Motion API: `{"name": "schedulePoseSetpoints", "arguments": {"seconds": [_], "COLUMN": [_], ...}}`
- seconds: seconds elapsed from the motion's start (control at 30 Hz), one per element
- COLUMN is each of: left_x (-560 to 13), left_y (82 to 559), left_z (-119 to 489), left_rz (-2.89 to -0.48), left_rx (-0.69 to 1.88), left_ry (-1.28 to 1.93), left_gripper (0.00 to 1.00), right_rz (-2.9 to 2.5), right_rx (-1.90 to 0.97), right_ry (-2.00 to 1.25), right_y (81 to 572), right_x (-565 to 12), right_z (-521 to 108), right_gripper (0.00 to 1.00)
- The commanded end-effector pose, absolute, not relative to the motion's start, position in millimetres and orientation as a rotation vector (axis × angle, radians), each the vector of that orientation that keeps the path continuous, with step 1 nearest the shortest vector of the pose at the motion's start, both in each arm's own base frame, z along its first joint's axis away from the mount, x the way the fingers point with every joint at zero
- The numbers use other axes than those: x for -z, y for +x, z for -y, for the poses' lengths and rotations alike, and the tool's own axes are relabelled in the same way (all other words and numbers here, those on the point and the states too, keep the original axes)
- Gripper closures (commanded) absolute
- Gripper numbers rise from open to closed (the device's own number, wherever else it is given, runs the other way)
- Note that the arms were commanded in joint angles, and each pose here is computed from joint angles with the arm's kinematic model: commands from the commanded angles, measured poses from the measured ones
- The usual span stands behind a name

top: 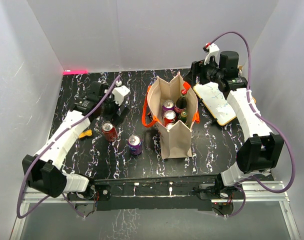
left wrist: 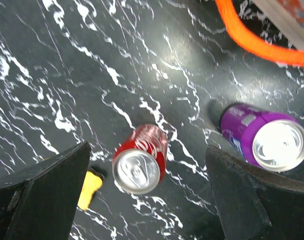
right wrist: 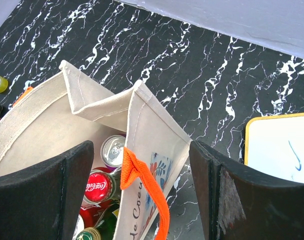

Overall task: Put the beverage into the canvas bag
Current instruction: Pick up the drink from the center of the board.

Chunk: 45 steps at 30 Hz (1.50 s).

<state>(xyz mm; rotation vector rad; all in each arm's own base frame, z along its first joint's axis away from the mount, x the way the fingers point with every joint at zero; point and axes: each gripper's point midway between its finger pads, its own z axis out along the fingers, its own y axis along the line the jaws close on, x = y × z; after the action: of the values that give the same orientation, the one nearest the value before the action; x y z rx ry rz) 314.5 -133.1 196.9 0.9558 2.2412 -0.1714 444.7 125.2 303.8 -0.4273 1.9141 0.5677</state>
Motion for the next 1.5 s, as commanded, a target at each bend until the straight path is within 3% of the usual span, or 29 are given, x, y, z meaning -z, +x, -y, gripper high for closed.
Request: {"name": "schedulePoseSetpoints", "arguments": {"seconds": [0.0, 0.7, 0.83, 0.93, 1.1, 1.17, 1.23, 1.27, 1.47], "left_x": [-187.8, -106.8, -96.9, -96.3, -118.0, -137.4, -159.9, -170.4, -263.3], "left_y": [288.6, 280.0, 276.4, 274.2, 291.5, 308.6, 327.1, 337.9, 393.5], "left_z": [110.8, 82.6, 81.5, 83.0, 89.2, 95.2, 102.1, 105.2, 133.0], "left_rz": [-2.332, -2.602, -2.629, -2.631, -2.527, -2.450, -2.378, -2.352, -2.099], "left_rx": [0.145, 0.172, 0.195, 0.211, 0.211, 0.209, 0.213, 0.212, 0.259], "left_ry": [0.882, 0.858, 0.858, 0.863, 0.890, 0.894, 0.893, 0.885, 0.825], "left_gripper": [0.03, 0.03, 0.08, 0.17, 0.49, 0.65, 0.94, 1.00, 1.00], "right_rz": [-1.817, -1.815, -1.813, -1.813, -1.815, -1.820, -1.823, -1.824, -1.832], "right_rx": [-0.542, -0.529, -0.523, -0.512, -0.520, -0.524, -0.531, -0.534, -0.541], "right_ry": [-0.426, -0.423, -0.425, -0.428, -0.428, -0.427, -0.428, -0.431, -0.434], "right_y": [440.9, 437.3, 436.2, 437.0, 438.6, 439.7, 440.4, 440.7, 442.1], "right_x": [-333.1, -333.3, -333.9, -334.4, -333.1, -331.3, -329.9, -329.1, -326.2], "right_z": [-123.5, -121.3, -120.8, -119.7, -120.7, -120.8, -121.6, -122.4, -123.5], "right_gripper": [0.21, 0.21, 0.21, 0.21, 0.21, 0.21, 0.21, 0.21, 0.21]}}
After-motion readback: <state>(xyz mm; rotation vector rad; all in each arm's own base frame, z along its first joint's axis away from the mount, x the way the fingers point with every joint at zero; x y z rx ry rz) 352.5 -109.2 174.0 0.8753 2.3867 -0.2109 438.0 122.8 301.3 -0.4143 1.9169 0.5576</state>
